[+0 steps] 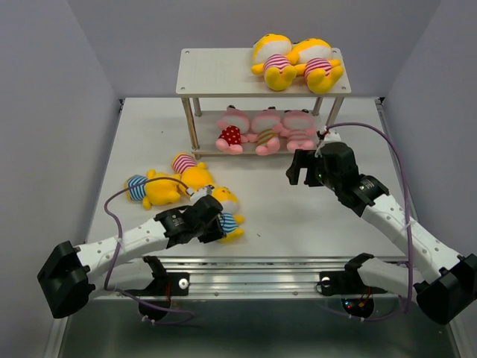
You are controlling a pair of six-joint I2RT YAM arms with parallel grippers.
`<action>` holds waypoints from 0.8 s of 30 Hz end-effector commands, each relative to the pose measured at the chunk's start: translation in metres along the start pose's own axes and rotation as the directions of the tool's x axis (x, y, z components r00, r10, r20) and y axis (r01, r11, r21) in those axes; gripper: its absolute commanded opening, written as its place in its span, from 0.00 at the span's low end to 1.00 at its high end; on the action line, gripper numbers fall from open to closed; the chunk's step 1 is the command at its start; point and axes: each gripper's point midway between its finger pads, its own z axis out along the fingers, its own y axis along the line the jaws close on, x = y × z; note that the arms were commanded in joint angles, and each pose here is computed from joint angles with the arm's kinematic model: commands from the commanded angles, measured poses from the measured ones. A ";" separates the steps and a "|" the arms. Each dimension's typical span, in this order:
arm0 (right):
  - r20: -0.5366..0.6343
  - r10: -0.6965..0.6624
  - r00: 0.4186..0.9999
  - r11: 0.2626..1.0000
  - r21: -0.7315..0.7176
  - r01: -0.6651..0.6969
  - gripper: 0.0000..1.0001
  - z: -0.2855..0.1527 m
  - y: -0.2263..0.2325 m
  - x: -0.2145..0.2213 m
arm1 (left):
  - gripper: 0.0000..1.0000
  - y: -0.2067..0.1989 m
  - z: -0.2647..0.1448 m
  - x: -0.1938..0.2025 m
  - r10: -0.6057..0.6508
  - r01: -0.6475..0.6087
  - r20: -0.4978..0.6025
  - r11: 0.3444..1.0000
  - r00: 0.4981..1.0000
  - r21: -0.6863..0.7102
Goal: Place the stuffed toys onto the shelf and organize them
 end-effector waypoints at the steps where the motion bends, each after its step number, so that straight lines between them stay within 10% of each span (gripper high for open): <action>1: 0.023 0.014 1.000 1.000 0.003 -0.014 1.00 0.003 -0.003 -0.001 | 0.15 -0.018 -0.013 -0.015 -0.005 0.002 0.058 0.999 0.998 0.050; 3: 0.009 0.013 1.000 1.000 -0.001 -0.013 1.00 0.004 -0.003 0.006 | 0.00 -0.017 -0.018 -0.019 0.015 -0.018 0.077 0.999 0.997 0.047; 24: 0.008 0.024 1.000 0.997 0.074 -0.025 1.00 -0.004 -0.032 0.039 | 0.00 -0.162 -0.223 -0.164 0.125 -0.383 0.619 0.873 0.775 0.303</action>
